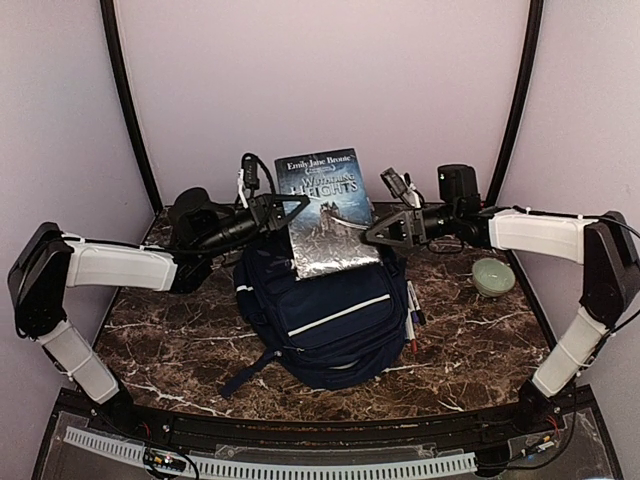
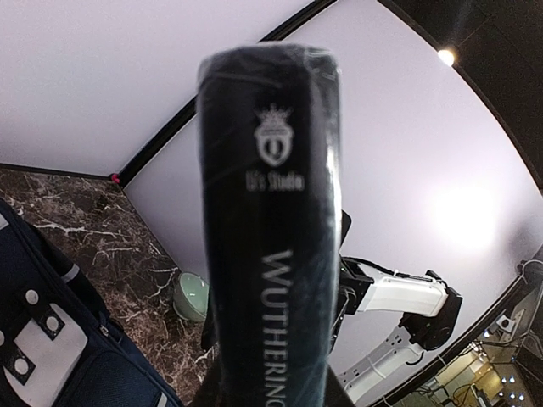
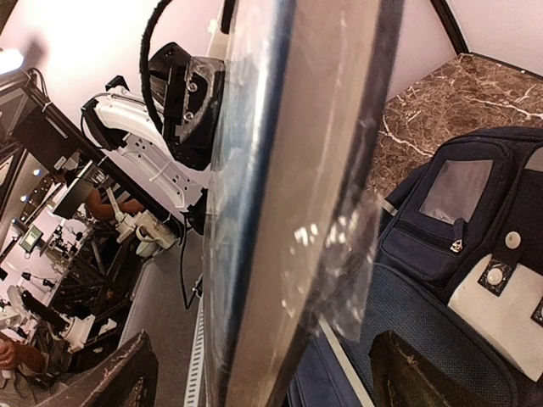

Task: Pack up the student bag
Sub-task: Pass from the left arm to the right

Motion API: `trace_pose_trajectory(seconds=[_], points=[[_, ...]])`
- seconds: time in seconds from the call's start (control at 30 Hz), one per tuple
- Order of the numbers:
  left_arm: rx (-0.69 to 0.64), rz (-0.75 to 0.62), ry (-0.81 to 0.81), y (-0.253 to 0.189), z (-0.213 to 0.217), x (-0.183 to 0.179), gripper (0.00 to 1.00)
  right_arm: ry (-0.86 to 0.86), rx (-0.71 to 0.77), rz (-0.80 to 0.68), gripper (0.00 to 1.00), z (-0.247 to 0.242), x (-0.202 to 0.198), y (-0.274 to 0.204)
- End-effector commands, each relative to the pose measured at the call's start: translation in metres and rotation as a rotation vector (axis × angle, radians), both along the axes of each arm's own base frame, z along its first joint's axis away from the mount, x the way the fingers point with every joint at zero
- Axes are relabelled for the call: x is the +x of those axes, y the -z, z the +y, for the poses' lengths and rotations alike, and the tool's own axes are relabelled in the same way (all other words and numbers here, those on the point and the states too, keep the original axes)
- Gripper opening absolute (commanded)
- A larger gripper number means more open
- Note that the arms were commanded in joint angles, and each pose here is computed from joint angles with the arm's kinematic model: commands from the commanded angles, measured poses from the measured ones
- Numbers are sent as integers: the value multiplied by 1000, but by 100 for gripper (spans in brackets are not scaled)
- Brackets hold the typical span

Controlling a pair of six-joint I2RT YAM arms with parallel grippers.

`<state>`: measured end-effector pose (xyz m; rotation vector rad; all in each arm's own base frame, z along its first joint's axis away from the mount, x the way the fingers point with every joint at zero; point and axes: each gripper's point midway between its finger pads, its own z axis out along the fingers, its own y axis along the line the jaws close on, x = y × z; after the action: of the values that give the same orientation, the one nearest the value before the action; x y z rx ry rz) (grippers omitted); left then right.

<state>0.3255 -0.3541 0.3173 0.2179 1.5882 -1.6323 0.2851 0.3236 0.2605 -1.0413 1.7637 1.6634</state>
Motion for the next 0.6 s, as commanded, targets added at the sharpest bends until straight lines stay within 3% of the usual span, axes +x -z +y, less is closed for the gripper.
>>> trace_pose_trajectory(seconds=[0.0, 0.37, 0.57], points=[[-205, -183, 38, -78, 9, -16, 0, -28, 62, -3, 84, 2, -7, -28], [-201, -161, 38, -66, 4, -10, 0, -32, 94, 128, 68, 8, -3, -26], [-196, -160, 40, -65, 1, -8, 0, -17, 66, 168, 51, 14, 4, -18]])
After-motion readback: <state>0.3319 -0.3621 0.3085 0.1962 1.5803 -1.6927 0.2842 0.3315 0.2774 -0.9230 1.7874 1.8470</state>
